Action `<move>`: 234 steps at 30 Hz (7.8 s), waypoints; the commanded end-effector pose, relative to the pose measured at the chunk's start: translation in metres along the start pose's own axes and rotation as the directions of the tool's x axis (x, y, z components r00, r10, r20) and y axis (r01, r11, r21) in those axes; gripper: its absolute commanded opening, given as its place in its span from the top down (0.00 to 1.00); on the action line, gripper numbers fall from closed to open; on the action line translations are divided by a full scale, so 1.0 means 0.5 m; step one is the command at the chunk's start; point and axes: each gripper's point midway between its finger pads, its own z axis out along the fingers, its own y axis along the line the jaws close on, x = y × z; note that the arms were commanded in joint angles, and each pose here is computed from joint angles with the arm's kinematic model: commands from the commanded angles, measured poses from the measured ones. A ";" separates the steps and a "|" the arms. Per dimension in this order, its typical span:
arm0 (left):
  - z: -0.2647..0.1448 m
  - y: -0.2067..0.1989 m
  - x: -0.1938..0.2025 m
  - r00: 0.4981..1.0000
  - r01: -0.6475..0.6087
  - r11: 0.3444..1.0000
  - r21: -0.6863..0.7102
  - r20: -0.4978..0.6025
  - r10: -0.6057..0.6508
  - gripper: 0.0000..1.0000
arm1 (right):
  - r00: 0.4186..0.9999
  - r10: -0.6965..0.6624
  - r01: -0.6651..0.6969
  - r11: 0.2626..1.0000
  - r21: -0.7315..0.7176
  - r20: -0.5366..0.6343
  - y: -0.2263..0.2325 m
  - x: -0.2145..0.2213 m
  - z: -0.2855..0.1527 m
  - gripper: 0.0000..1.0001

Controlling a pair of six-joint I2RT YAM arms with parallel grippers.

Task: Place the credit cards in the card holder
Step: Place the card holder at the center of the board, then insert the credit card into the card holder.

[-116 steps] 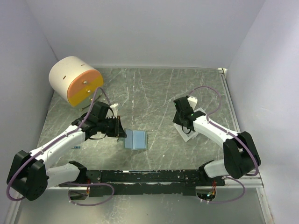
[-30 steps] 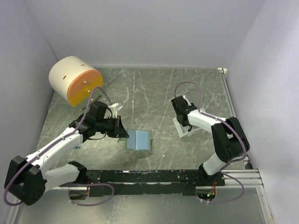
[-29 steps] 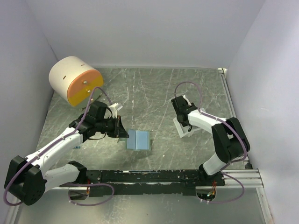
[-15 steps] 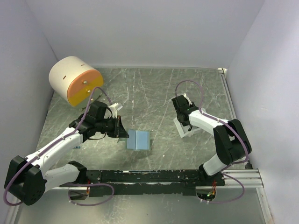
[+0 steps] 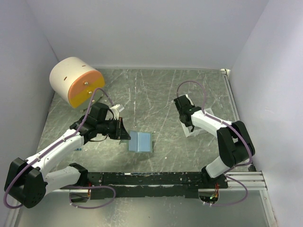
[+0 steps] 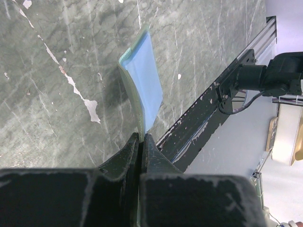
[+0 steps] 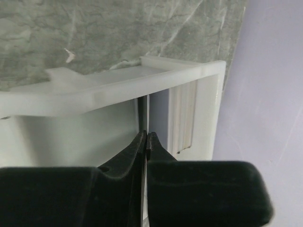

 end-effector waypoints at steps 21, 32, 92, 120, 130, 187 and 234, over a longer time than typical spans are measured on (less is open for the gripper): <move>0.020 -0.019 -0.006 0.999 0.047 0.995 0.086 0.019 -0.049 0.93 | 0.919 0.372 -0.317 0.892 -0.321 0.127 0.024 -0.130 -0.232 1.00; 0.055 -0.008 0.012 0.986 0.158 0.977 0.145 0.032 -0.164 0.93 | 0.806 0.555 -0.391 0.760 -0.519 0.206 0.029 -0.163 -0.316 1.00; -0.039 -0.163 -0.082 0.957 0.081 0.884 0.460 0.211 -0.197 0.40 | 0.602 0.760 -0.071 -0.254 -0.965 -0.245 0.203 -0.184 -0.632 1.00; -0.049 -0.156 -0.064 0.948 0.042 0.880 0.474 0.259 -0.185 0.93 | 0.560 0.806 -0.158 -0.123 -0.980 -0.191 0.178 -0.166 -0.591 1.00; 0.010 -0.035 -0.018 0.954 0.196 0.961 0.196 0.190 -0.233 0.93 | 0.562 0.813 -0.299 0.028 -0.954 -0.152 0.187 -0.136 -0.509 1.00; 0.134 0.067 0.139 0.901 0.433 0.901 0.011 -0.005 -0.433 0.93 | 0.785 0.570 -0.446 0.248 -0.860 -0.243 0.416 0.033 -0.291 1.00; 0.166 0.086 0.153 0.896 0.444 0.896 0.006 0.021 -0.444 0.93 | 0.793 0.562 -0.434 0.255 -0.864 -0.233 0.418 0.040 -0.294 1.00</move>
